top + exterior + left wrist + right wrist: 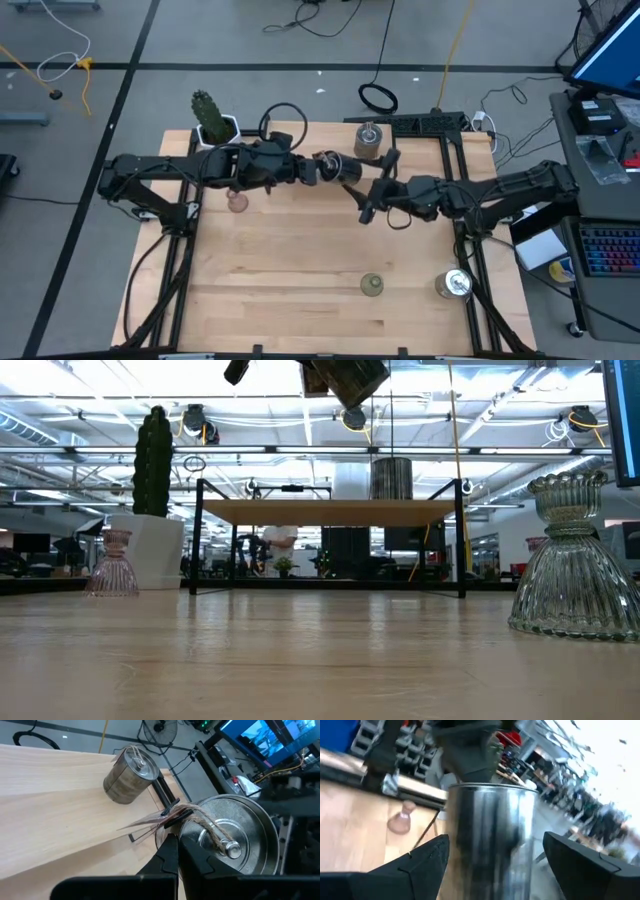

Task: Pick & Place candle stick holders
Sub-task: Put the top brown scented candle on the shelf

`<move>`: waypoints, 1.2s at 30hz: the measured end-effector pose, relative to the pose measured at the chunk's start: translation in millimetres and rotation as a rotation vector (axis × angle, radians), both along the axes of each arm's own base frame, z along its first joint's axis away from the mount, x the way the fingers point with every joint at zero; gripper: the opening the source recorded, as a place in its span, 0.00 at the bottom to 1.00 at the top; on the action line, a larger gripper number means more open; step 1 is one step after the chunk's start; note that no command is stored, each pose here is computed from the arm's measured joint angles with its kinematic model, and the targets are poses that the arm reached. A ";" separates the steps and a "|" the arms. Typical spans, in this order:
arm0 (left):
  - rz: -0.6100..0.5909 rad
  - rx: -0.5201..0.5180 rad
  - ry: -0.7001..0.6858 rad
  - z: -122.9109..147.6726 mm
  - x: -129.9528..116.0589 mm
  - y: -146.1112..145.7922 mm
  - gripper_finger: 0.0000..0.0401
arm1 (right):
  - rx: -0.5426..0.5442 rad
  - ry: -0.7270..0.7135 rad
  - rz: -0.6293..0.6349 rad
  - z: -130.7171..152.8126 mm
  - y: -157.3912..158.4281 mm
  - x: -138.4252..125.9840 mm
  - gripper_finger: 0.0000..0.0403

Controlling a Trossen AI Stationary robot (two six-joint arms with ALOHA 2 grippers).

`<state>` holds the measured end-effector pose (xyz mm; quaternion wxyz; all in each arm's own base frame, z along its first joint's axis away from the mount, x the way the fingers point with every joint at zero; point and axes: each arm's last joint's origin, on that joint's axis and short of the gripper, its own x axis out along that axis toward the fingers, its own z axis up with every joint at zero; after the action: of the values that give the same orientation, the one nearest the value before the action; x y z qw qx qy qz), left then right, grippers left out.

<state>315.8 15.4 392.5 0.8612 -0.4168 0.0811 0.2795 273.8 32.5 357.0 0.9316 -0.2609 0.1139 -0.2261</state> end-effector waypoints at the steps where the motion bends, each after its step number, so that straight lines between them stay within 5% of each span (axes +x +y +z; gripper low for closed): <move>1: 0.001 0.000 0.000 0.0 0.0 0.0 0.00 | -0.031 0.023 0.012 -0.6 2.1 -0.3 0.78; 9: 0.001 0.000 0.001 -0.1 0.0 0.0 0.00 | -0.132 0.085 0.082 -1.8 18.7 -3.2 0.78; 13: -0.002 0.003 0.003 -0.1 0.0 0.0 0.00 | -0.171 0.096 0.020 -0.9 21.8 -5.2 0.78; 21: -0.008 0.006 0.005 -0.1 0.0 -0.1 0.00 | -0.137 0.060 -0.215 1.0 16.5 -8.8 0.78; 31: -0.008 0.006 0.005 -0.1 -0.1 -0.1 0.00 | -0.108 0.027 -0.208 2.5 17.5 -8.6 0.79; 36: -0.008 0.005 0.005 -0.1 -0.1 -0.1 0.00 | -0.105 0.025 -0.212 2.5 17.4 -8.7 0.88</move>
<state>315.7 15.2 392.5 0.8632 -0.4134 0.0843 0.2772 265.0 49.9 359.5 0.8859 -0.2988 0.1406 -0.3257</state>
